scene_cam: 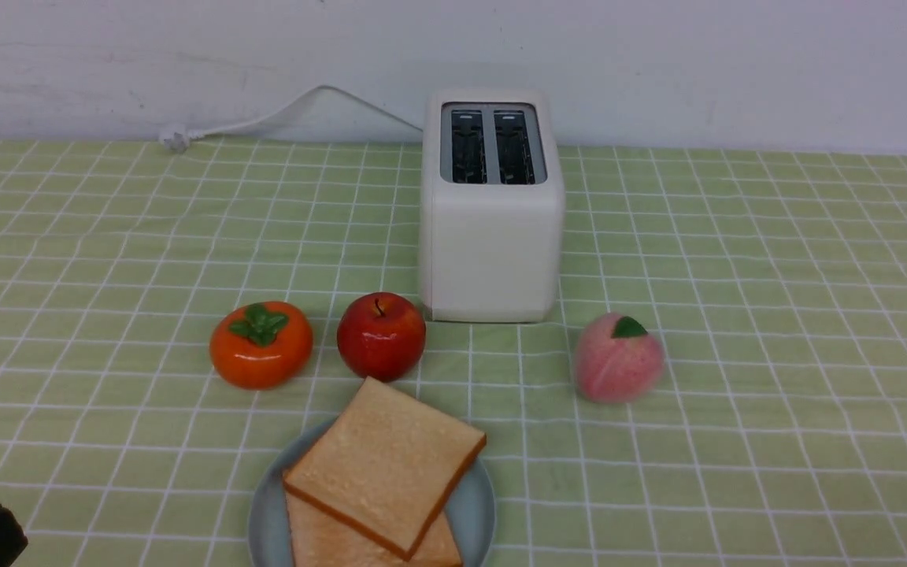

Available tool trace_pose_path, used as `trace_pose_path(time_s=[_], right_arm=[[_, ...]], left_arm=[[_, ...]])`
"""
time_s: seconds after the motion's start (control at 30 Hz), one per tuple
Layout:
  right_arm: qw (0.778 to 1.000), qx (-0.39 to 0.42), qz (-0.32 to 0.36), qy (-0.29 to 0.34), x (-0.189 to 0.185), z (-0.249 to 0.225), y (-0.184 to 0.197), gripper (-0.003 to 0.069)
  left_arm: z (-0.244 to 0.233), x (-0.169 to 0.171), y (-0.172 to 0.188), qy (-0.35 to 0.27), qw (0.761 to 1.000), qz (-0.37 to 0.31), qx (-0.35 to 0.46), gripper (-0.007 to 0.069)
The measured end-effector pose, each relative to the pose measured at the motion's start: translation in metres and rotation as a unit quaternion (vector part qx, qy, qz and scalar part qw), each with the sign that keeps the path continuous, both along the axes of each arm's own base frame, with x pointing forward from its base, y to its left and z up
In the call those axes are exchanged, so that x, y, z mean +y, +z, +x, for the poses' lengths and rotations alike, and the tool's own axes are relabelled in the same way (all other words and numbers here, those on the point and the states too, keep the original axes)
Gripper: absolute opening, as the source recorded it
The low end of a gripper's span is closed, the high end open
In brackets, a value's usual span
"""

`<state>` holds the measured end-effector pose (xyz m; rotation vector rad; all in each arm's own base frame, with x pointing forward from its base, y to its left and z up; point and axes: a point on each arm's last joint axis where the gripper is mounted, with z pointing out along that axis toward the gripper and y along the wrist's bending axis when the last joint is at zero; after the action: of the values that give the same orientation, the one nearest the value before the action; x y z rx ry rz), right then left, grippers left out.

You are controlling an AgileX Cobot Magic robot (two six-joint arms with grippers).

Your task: Take toasted bread from bread machine on green coffee tablecloth place on plate.

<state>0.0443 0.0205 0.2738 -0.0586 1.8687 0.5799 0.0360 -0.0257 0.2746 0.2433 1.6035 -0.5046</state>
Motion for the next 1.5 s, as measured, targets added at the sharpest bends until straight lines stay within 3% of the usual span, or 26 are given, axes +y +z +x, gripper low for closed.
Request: trace_pose_path(time_s=[0.47, 0.63, 0.87, 1.0, 1.5], right_arm=[[0.999, 0.032, -0.014, -0.002, 0.000, 0.000, -0.043, 0.0017], [0.998, 0.007, -0.064, -0.025, -0.006, 0.003, -0.046, 0.0005], [0.973, -0.028, -0.079, -0.215, -0.024, 0.012, -0.068, -0.0020], [0.965, -0.040, -0.080, -0.248, -0.028, 0.011, -0.091, -0.0020], [0.969, -0.001, -0.106, -0.223, -0.027, 0.008, -0.100, -0.0019]], left_arm=[[0.000, 0.000, 0.000, 0.000, 1.000, 0.000, 0.000, -0.0013], [0.000, 0.000, 0.000, 0.000, 1.000, 0.000, 0.000, -0.0011], [0.000, 0.000, 0.000, 0.000, 1.000, 0.000, 0.000, -0.0005], [0.000, 0.000, 0.000, 0.000, 1.000, 0.000, 0.000, -0.0002], [0.000, 0.000, 0.000, 0.000, 1.000, 0.000, 0.001, 0.0008]])
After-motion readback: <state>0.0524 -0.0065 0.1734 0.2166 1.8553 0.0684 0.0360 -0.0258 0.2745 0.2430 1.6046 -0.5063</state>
